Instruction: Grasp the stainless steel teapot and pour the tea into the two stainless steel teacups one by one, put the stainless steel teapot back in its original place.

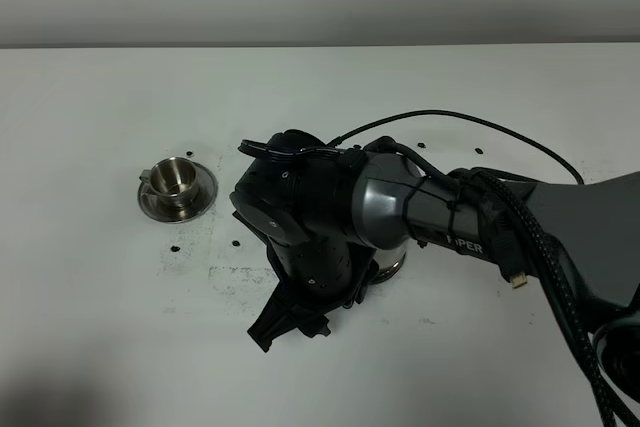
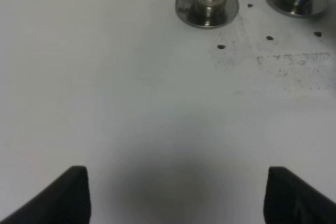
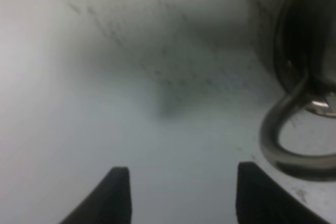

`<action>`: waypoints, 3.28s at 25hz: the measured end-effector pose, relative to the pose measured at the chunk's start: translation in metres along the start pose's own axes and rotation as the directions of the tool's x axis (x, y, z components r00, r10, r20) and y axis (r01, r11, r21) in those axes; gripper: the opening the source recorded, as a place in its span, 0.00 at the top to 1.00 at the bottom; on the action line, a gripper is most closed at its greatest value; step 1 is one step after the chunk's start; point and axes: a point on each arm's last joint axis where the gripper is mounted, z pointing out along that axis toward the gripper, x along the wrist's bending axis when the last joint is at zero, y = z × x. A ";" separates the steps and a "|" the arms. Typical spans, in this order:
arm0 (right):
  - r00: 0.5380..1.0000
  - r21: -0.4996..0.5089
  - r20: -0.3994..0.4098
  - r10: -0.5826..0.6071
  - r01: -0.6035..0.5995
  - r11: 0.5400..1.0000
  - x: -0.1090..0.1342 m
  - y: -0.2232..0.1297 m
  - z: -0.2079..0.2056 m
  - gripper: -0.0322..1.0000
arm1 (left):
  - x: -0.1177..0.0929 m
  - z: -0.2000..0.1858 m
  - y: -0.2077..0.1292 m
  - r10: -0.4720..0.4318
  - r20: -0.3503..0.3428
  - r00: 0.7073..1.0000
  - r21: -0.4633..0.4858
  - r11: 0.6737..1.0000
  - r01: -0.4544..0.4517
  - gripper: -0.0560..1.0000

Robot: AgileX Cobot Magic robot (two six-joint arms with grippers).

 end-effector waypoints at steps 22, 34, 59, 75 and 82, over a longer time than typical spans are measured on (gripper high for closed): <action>0.998 -0.194 -0.027 -0.049 0.043 0.980 0.004 0.015 -0.007 0.55 | 0.000 0.000 0.000 0.000 0.000 1.000 0.000 1.000 0.000 0.32; 1.000 -0.119 0.012 -0.010 0.011 0.993 -0.019 0.015 0.004 0.55 | 0.000 0.000 0.000 0.000 0.000 1.000 0.000 1.000 0.000 0.32; 0.998 0.019 0.061 0.019 -0.021 1.000 -0.025 0.002 0.005 0.55 | 0.000 0.000 0.000 0.001 0.000 1.000 0.000 1.000 -0.001 0.32; 0.999 -0.120 -0.046 -0.010 0.005 0.993 -0.006 -0.016 -0.060 0.55 | 0.000 0.000 0.000 0.001 0.000 1.000 0.000 1.000 -0.001 0.32; 0.994 -0.216 -0.056 0.089 -0.099 0.971 -0.047 -0.054 -0.104 0.55 | 0.000 0.000 0.000 0.000 0.000 1.000 0.000 1.000 0.000 0.32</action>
